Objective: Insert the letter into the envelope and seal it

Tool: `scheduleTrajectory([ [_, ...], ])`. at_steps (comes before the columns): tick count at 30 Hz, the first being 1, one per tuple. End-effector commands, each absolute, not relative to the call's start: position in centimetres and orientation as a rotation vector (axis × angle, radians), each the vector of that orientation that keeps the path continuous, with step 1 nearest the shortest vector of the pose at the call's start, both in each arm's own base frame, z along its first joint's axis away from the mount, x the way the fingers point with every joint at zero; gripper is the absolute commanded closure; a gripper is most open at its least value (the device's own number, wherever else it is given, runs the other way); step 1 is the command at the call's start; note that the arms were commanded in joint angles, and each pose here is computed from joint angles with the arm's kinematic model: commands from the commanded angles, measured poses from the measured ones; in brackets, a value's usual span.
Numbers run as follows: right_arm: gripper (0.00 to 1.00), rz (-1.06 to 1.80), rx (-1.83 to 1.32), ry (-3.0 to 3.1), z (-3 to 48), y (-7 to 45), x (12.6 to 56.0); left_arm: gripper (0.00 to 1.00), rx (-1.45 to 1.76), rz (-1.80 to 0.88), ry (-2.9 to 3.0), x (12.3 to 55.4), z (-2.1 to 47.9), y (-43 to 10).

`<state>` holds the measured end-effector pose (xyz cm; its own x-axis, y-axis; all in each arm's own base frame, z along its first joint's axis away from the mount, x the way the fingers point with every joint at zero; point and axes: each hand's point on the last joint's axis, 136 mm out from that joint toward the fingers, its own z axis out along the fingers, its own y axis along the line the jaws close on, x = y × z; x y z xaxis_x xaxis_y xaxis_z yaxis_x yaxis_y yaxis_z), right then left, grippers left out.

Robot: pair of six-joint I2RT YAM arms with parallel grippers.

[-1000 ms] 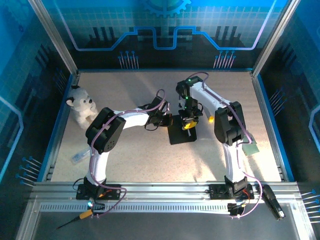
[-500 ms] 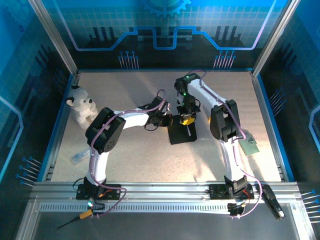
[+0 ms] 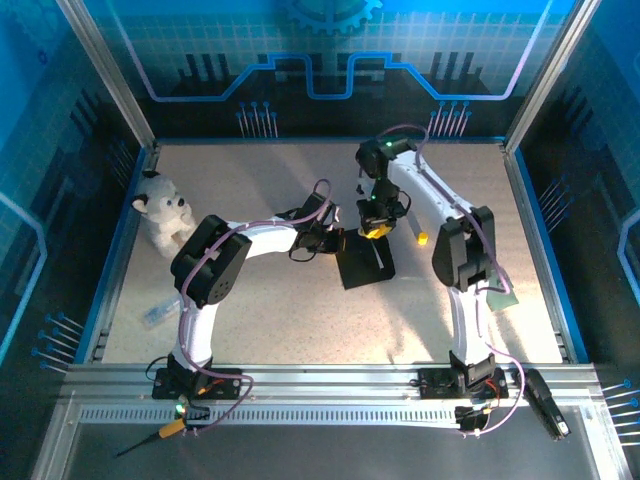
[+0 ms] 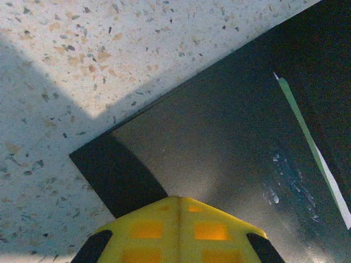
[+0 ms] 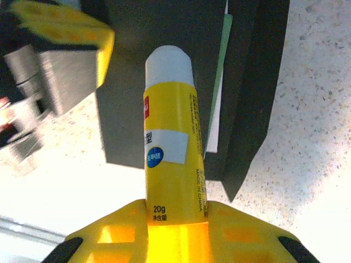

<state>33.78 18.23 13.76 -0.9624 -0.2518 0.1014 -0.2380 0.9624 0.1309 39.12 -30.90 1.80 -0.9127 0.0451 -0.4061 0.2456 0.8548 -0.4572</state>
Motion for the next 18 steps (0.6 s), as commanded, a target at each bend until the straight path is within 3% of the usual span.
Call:
scheduleTrajectory([
  [1,0.97,-0.202,0.369,-2.919,15.1,17.5,30.6,1.0,0.239,-0.692,2.729,37.0,0.1,-30.3],
  [8,0.97,-0.108,0.401,-2.797,13.3,16.2,27.2,1.0,0.245,-0.692,2.723,36.9,0.3,-30.2],
  [18,0.97,-0.027,0.438,-2.708,10.4,16.7,26.7,1.0,0.252,-0.701,2.719,36.7,0.4,-30.2],
])
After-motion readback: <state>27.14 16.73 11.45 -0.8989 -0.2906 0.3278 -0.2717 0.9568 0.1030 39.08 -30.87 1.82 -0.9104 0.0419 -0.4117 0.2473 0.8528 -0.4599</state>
